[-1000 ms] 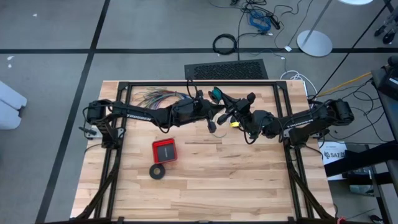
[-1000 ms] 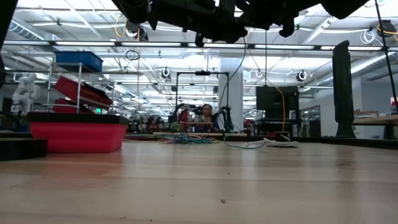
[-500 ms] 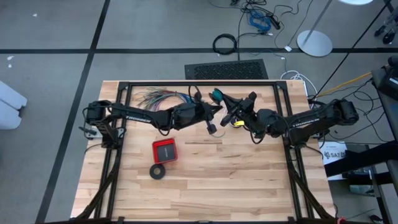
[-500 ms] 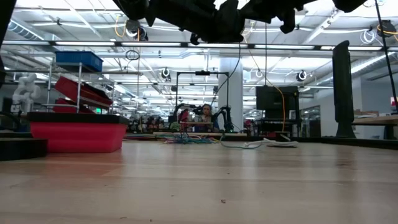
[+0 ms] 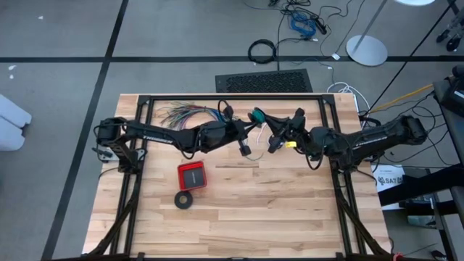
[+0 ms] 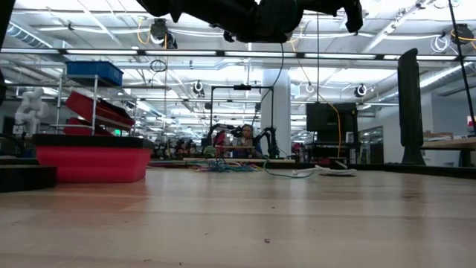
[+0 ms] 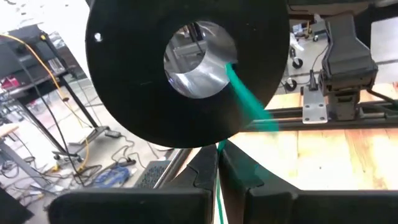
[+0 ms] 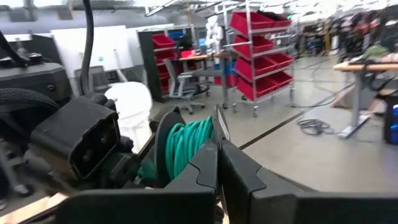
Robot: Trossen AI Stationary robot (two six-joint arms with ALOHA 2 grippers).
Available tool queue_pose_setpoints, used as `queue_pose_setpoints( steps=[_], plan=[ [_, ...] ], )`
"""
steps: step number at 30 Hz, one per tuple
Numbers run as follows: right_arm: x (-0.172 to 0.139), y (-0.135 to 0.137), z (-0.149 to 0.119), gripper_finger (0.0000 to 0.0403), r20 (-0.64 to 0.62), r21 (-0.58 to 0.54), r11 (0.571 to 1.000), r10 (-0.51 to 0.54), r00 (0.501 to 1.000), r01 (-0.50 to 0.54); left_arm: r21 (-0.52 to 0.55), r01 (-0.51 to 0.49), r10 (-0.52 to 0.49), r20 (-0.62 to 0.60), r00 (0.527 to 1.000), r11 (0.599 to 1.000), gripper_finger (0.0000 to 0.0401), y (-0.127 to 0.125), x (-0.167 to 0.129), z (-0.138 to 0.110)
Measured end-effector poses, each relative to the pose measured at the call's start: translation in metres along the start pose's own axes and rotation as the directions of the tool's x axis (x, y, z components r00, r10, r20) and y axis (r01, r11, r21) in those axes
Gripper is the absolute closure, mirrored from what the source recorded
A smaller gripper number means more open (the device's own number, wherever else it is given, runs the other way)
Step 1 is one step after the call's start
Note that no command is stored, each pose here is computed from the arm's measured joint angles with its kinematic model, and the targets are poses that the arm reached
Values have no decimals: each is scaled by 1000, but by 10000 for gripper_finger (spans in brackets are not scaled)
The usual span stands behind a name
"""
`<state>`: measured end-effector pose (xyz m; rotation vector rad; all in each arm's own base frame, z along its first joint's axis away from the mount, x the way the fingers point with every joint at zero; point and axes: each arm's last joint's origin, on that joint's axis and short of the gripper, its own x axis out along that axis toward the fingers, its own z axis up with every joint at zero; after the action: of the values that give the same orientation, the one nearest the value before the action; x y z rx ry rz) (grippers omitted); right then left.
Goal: Coil cords
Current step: Coil the green wire onto the spool
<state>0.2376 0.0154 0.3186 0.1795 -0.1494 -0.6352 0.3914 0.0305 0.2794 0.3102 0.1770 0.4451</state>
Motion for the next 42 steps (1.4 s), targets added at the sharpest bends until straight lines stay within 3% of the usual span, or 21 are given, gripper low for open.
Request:
queue_pose_setpoints(
  steps=[10, 15, 21, 29, 35, 42],
  plan=[
    [-14, -11, 4, 403, -108, 34, 997, 67, 992, -64, 145, 26, -24, -14, 1000, 989, 383, -14, -6, 2],
    [-18, -11, 10, 402, -96, 57, 994, 95, 991, -90, 165, 41, -39, -17, 999, 985, 347, -17, -7, 1],
    [-20, -13, 13, 402, -89, 56, 994, 94, 992, -89, 50, 135, -136, 16, 991, 990, 306, -6, 0, -3],
    [-20, -13, 12, 402, -91, 47, 995, 94, 991, -90, -61, 307, -307, 3, 952, 950, 303, -6, 21, -31],
    [-21, -11, 11, 402, -99, 47, 992, 122, 988, -118, -67, 317, -320, -49, 946, 946, 302, -13, 33, -52],
    [-27, -7, 10, 403, -111, 31, 988, 156, 982, -153, -76, 280, -284, -51, 957, 957, 303, 5, 40, -58]
  ],
)
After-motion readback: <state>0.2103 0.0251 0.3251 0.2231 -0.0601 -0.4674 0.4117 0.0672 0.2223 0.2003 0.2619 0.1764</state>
